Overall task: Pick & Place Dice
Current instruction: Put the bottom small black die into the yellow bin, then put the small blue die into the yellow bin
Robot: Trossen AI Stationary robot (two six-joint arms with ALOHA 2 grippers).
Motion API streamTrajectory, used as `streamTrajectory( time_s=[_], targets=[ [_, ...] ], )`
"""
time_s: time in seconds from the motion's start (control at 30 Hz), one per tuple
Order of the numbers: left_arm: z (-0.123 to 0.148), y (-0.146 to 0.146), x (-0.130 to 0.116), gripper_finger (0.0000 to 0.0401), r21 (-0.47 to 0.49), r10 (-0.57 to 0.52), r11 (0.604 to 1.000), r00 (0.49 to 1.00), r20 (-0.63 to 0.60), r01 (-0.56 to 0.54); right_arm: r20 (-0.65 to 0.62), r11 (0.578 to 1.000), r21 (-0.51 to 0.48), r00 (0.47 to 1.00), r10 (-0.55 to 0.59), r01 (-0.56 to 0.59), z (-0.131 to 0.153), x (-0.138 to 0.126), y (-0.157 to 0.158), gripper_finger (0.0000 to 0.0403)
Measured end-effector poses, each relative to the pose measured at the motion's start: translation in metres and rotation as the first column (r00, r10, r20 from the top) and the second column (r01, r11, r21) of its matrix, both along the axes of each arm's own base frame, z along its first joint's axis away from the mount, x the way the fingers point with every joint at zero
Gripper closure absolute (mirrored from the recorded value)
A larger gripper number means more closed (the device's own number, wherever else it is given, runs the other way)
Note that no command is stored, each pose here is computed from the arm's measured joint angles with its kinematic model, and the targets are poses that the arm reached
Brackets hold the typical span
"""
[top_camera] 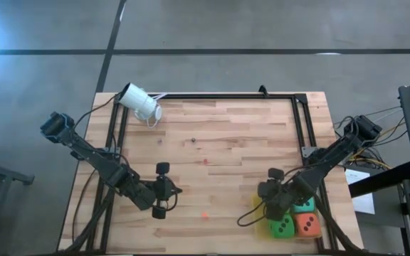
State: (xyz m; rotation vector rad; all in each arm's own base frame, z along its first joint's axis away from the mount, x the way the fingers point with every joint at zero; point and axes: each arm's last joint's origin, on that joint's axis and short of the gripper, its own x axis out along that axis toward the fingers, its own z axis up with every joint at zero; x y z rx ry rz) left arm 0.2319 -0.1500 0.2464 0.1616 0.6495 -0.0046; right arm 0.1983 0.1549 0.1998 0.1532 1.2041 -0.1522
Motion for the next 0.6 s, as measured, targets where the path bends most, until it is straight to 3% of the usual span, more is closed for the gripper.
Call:
streamTrajectory(
  time_s=[0.43, 0.6],
  targets=[
    [0.0, 0.0, 0.0, 0.0395, 0.0, 0.0, 1.0, 1.0, 0.0, 0.0, 0.018, 0.999, -0.036, 1.0, 0.005, -0.004, 0.0, 0.001, 0.0, 0.0237],
    [0.0, 0.0, 0.0, 0.0395, 0.001, -0.001, 1.0, 1.0, 0.0, 0.001, 0.08, 0.999, -0.004, 0.996, 0.049, -0.049, 0.021, 0.01, 0.009, 0.0239]
  ],
)
